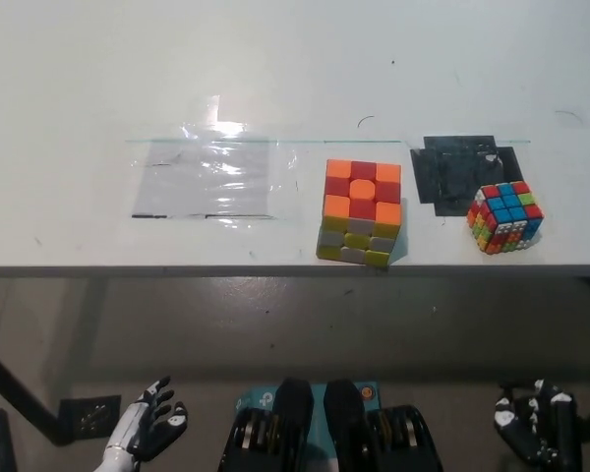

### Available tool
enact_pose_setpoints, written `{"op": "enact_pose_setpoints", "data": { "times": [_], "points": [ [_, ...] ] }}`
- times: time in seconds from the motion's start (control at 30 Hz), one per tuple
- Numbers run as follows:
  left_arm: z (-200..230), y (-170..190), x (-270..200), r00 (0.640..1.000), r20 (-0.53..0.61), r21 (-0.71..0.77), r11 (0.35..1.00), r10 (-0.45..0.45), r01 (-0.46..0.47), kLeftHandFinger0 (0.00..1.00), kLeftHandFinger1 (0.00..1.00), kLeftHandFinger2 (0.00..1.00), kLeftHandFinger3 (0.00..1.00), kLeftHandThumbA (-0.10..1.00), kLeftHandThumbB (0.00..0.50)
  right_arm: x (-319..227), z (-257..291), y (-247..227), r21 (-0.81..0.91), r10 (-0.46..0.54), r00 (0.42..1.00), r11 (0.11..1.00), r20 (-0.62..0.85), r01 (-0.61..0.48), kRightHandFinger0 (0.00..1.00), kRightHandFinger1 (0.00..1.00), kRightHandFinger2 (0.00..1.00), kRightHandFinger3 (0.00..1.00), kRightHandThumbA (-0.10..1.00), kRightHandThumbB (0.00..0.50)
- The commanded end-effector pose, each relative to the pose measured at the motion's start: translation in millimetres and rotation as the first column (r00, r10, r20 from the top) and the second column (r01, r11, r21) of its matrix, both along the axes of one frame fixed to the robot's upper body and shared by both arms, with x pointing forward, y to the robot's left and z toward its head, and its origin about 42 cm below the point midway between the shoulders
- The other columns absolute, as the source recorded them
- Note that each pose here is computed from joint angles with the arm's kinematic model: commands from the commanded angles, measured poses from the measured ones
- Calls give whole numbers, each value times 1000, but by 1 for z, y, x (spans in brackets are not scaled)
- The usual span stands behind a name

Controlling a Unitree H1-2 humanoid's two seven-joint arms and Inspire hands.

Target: The robot uses its right hand to pick up the small cube kept on the middle on the desk and place it on the bigger cube kept next to it

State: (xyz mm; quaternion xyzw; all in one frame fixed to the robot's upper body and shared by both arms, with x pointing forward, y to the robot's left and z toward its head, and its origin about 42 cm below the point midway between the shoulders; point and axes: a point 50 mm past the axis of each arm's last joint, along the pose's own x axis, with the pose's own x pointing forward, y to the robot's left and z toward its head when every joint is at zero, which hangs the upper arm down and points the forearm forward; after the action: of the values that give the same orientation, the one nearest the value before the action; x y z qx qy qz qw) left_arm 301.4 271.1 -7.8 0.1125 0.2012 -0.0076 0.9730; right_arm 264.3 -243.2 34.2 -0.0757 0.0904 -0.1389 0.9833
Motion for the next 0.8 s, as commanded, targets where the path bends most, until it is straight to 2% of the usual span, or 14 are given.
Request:
{"op": "enact_pose_setpoints", "data": {
  "times": [0.0, 0.1, 0.13, 0.27, 0.37, 0.4, 0.43, 0.47, 0.5, 0.57, 0.6, 0.63, 0.73, 0.77],
  "points": [
    [12, 1, 13, 997, 72, 28, 1000, -8, 6, 1000, 1000, 1000, 1000, 366, 272, 1, 31, 5, 50, 46, 995, 997, 92, -51, 0, 1, 91, 393, 292, 111],
    [12, 2, 12, 998, 66, 28, 1000, -5, 3, 1000, 1000, 1000, 1000, 350, 261, -1, 64, 8, 21, 64, 981, 997, 185, -69, 0, 0, 76, 390, 301, 110],
    [12, 2, 12, 998, 70, 21, 1000, -2, 0, 1000, 1000, 1000, 1000, 332, 254, -1, 75, 9, 52, 69, 971, 995, 228, -83, 0, 0, 87, 396, 223, 91],
    [10, 1, 10, 998, 62, 15, 1000, 5, -6, 1000, 1000, 1000, 1000, 326, 264, -1, 109, 7, 2, 89, 950, 996, 299, -94, 0, 15, 121, 388, 245, 85],
    [9, 1, 7, 998, 58, 22, 1000, 0, -2, 1000, 1000, 1000, 1000, 338, 261, 3, 151, 2, -85, 164, 890, 986, 426, -141, 0, 21, 180, 480, 162, 58],
    [10, 1, 7, 998, 57, 20, 1000, 1, -2, 1000, 1000, 1000, 1000, 338, 261, 4, 154, 2, -90, 172, 886, 985, 430, -147, 0, 20, 182, 498, 170, 59],
    [10, 1, 7, 998, 60, 19, 1000, 1, -2, 1000, 1000, 1000, 1000, 329, 258, 6, 175, -4, -203, 229, 862, 968, 452, -151, 25, 70, 250, 598, 318, 92],
    [10, 1, 7, 998, 60, 19, 1000, 1, -2, 1000, 1000, 1000, 1000, 329, 258, 6, 175, -4, -203, 230, 863, 967, 450, -151, 24, 70, 250, 600, 323, 91],
    [9, 3, 6, 998, 60, 29, 1000, -2, 1, 1000, 1000, 1000, 1000, 343, 261, 7, 197, -8, -341, 301, 852, 927, 429, -155, 165, 277, 494, 754, 445, 152],
    [9, 2, 6, 998, 68, 22, 1000, 1, -3, 1000, 1000, 1000, 1000, 330, 263, 8, 208, -10, -382, 341, 832, 908, 438, -171, 214, 345, 575, 850, 500, 179],
    [10, 2, 6, 998, 65, 17, 1000, 5, -6, 1000, 1000, 1000, 1000, 339, 271, 13, 228, -15, -437, 400, 792, 879, 460, -190, 288, 455, 669, 969, 527, 265],
    [11, 1, 6, 998, 64, 18, 1000, 5, -6, 1000, 1000, 1000, 1000, 339, 270, 14, 233, -15, -443, 406, 788, 876, 462, -191, 288, 460, 674, 982, 532, 280],
    [11, 1, 5, 999, 54, 19, 1000, 4, -5, 1000, 1000, 1000, 1000, 358, 273, 18, 246, -16, -523, 448, 782, 832, 433, -187, 474, 626, 761, 1000, 549, 320],
    [10, 2, 3, 999, 50, 17, 1000, 4, -5, 1000, 1000, 1000, 1000, 354, 271, 19, 247, -16, -553, 461, 785, 812, 414, -185, 557, 745, 818, 1000, 547, 336]
  ]
}}
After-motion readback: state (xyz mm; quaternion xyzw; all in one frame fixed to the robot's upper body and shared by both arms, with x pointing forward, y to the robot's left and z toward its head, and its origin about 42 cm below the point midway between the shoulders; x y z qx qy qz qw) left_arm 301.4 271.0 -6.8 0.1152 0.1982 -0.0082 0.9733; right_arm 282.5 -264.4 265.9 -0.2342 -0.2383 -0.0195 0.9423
